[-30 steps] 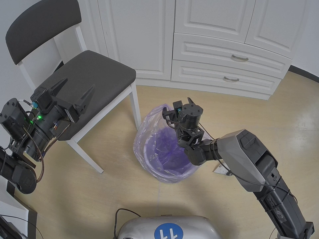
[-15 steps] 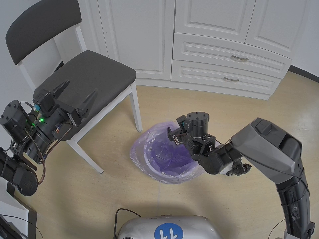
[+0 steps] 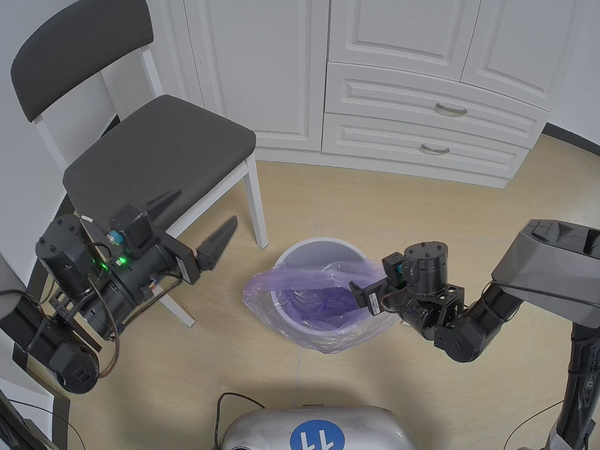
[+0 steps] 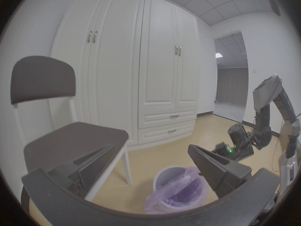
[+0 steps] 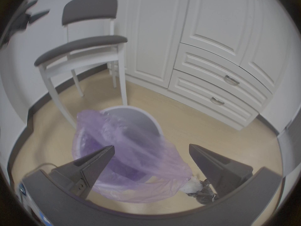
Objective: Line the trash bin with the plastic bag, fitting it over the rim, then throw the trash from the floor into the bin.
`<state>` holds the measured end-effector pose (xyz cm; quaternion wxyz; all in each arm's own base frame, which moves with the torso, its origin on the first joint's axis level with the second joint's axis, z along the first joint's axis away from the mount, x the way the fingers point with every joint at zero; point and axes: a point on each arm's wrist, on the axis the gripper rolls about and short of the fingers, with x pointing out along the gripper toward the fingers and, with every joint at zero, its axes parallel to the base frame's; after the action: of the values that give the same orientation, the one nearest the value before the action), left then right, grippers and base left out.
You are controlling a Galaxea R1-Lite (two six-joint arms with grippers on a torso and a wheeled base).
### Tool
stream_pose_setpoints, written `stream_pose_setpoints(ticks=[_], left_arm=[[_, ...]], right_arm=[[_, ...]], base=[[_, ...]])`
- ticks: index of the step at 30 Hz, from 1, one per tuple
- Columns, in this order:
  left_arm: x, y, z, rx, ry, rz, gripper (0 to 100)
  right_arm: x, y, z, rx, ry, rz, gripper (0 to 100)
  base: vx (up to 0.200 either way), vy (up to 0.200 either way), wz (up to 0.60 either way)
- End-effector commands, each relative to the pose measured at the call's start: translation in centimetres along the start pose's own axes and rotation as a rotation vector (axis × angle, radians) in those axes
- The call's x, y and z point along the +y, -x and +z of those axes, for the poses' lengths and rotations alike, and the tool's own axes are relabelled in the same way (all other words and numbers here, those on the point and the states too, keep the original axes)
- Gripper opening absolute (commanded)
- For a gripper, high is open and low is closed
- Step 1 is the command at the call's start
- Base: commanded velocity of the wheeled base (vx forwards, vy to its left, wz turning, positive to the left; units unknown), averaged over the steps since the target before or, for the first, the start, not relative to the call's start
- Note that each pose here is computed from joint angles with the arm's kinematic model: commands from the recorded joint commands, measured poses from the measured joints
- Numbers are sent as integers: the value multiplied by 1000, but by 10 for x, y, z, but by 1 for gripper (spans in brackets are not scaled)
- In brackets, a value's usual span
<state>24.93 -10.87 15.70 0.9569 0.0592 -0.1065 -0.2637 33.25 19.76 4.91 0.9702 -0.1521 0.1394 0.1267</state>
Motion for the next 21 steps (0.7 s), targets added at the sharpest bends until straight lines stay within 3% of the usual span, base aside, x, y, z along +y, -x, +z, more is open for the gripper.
stream_pose_setpoints(ticks=[1,7,12,17,21], left_arm=[[-31,-8,-38,143,27,-78,100],[-60,-16,-95,330,33,-149,100],[-67,-18,-151,488,-2,-176,100],[-69,-25,-188,564,-14,-139,100],[-71,-30,-197,572,-26,-106,100]], right_arm=[[-23,3,-3,-16,-99,-6,100],[-18,4,-30,75,-92,62,100],[-15,15,-52,152,3,104,100],[-14,16,-55,146,16,118,100],[-7,19,-58,147,24,152,100]], base=[[0,0,0],[0,0,0],[0,0,0],[0,0,0],[0,0,0]])
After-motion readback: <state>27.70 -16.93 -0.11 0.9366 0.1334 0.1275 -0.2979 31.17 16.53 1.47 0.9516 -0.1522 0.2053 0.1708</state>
